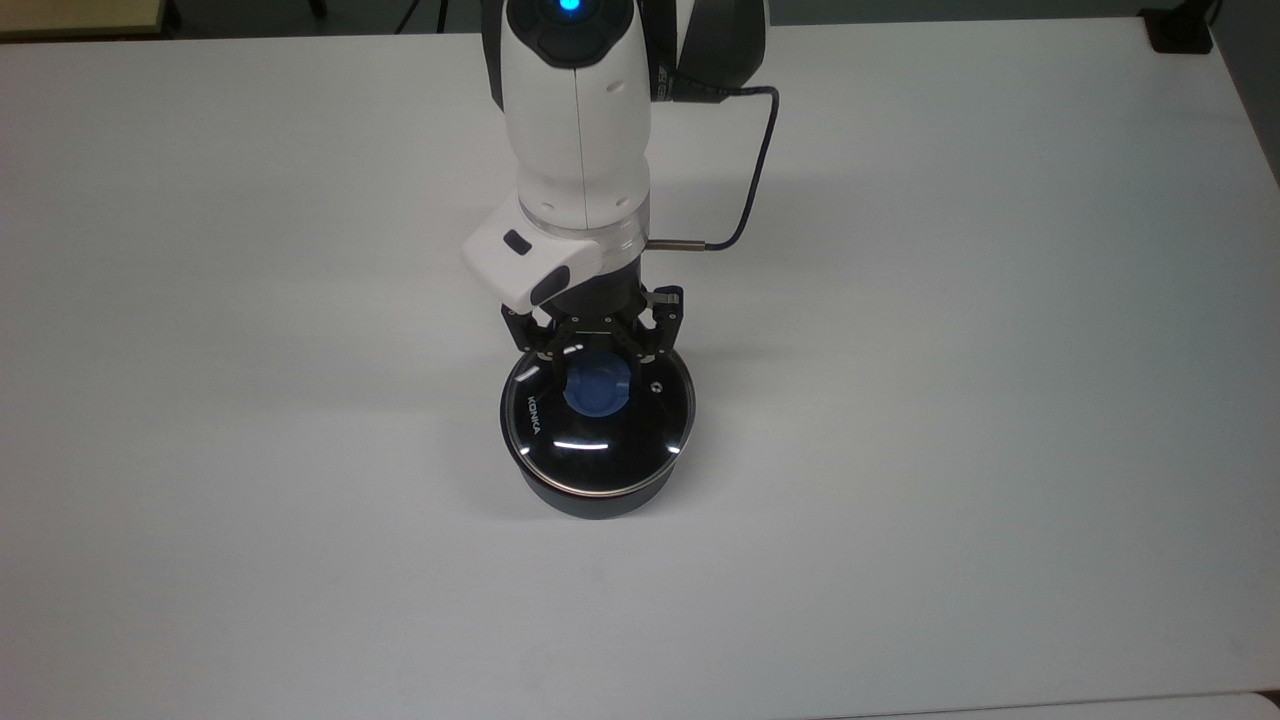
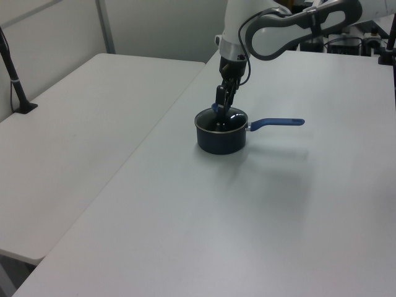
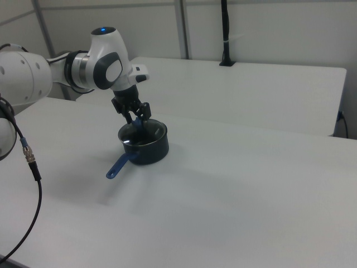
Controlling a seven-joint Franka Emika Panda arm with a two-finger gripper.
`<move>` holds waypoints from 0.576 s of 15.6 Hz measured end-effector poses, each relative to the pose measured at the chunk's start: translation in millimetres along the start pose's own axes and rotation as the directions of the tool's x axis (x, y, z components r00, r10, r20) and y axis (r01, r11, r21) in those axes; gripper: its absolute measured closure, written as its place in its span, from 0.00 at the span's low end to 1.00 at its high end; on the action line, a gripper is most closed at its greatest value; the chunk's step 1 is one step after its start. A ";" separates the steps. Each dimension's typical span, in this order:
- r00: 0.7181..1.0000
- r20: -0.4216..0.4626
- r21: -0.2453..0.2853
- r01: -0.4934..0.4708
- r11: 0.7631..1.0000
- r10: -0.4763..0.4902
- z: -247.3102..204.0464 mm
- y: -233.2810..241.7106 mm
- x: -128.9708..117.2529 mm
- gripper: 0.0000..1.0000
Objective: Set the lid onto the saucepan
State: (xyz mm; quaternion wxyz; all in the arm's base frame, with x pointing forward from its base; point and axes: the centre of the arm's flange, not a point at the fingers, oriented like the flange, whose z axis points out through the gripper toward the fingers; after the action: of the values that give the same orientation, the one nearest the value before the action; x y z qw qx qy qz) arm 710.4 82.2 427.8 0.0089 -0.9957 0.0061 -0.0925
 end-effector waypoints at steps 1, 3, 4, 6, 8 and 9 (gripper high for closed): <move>1.000 0.003 0.000 0.001 1.000 -0.001 2.1 -0.6 -0.2 0.23; 1.000 0.004 0.000 0.001 1.000 -0.001 2.7 -1.0 -0.2 0.13; 1.000 0.002 0.000 0.001 1.000 -0.001 2.0 -0.7 0.2 0.11; 1.000 -0.012 0.000 -0.003 1.000 0.003 -5.6 1.4 2.7 0.08; 0.999 -0.034 -0.001 -0.012 1.000 0.012 -24.1 8.0 4.8 0.00; 1.000 -0.026 -0.008 -0.014 1.000 0.014 -33.9 12.2 2.1 0.00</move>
State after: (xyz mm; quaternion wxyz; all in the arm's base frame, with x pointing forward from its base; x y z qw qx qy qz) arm 706.1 69.4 461.3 0.0053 -0.9943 0.0137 -0.1054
